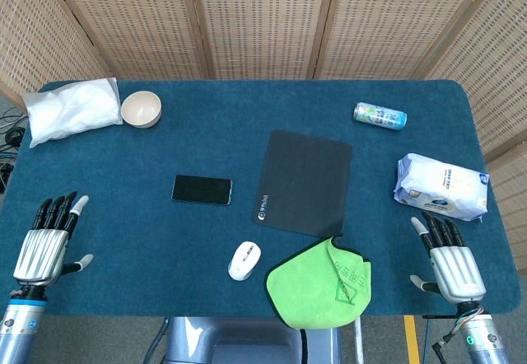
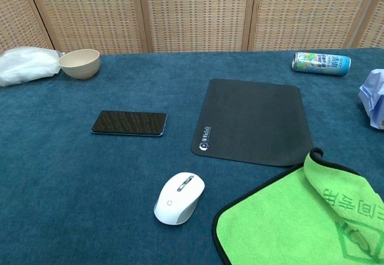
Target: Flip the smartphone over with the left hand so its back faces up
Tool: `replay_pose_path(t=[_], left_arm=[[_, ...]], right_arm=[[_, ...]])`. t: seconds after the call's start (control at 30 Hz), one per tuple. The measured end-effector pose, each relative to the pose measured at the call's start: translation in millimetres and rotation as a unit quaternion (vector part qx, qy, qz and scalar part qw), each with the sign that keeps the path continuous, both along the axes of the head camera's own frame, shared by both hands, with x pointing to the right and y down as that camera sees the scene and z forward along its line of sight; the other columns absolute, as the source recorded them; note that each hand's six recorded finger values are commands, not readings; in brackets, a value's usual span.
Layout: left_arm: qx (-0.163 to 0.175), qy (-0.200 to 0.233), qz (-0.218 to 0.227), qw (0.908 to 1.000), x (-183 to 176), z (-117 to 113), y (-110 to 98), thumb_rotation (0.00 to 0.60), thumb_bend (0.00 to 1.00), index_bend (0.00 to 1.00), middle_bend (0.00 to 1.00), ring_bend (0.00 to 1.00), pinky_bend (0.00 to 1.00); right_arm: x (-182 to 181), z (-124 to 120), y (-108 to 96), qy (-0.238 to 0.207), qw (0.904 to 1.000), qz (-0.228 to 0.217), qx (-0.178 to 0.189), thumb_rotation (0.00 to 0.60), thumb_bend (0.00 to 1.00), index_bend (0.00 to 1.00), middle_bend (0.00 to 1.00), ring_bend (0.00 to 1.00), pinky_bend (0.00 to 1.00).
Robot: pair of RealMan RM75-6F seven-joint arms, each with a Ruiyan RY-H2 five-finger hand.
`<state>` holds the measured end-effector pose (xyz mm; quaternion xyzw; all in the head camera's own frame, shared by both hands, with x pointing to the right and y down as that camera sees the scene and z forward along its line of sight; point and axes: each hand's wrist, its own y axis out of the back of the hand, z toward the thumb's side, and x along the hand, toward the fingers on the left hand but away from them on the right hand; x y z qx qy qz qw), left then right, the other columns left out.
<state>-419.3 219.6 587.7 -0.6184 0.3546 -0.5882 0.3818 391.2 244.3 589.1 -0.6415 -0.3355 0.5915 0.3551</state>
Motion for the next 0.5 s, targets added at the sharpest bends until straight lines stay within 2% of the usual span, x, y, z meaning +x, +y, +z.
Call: replay_pose_path(t=[0.5], left_arm=[[-0.010, 0.006, -0.002, 0.9999, 1.1, 3.6, -1.7, 0.600, 0.00, 0.00, 0.00, 0.00, 0.00]], right_arm=[[0.1, 1.2, -0.1, 0.000, 1.0000, 0.001, -0.003, 0.600, 0.00, 0.00, 0.00, 0.00, 0.00]])
